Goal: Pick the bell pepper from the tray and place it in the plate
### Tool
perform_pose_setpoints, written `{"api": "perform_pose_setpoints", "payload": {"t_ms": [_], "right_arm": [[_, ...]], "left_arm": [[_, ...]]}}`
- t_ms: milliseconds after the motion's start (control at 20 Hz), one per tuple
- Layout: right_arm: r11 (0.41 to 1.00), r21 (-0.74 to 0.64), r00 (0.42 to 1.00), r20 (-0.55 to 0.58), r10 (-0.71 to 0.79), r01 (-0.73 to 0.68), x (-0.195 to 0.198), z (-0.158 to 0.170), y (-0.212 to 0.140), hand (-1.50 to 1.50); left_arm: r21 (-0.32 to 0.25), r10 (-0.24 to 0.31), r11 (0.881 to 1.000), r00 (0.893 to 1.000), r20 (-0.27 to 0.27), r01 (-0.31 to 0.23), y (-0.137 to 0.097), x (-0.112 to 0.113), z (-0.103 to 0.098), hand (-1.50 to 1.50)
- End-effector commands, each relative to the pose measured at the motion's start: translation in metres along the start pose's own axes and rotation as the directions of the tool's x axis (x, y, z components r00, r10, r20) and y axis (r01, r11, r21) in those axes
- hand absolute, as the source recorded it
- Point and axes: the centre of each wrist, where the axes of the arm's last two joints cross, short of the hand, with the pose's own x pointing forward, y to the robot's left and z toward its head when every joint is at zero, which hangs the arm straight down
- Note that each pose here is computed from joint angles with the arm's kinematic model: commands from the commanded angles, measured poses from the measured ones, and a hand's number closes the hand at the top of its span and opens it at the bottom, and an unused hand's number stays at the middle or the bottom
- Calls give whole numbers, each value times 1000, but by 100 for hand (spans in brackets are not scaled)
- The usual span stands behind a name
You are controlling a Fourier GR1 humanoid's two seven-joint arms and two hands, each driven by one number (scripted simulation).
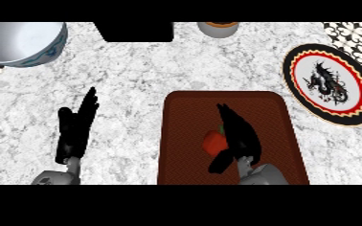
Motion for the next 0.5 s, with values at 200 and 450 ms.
{"api": "perform_pose_setpoints", "payload": {"t_ms": [200,450], "right_arm": [[997,-4,996,34,81,-81,-1,-7,0,150],[992,-79,993,47,106,-102,1,-16,-12,150]], "left_arm": [[15,4,1000,1000,17,-4,6,8,-4,0],[-18,-5,1000,1000,14,5,1,8,15,0]]}}
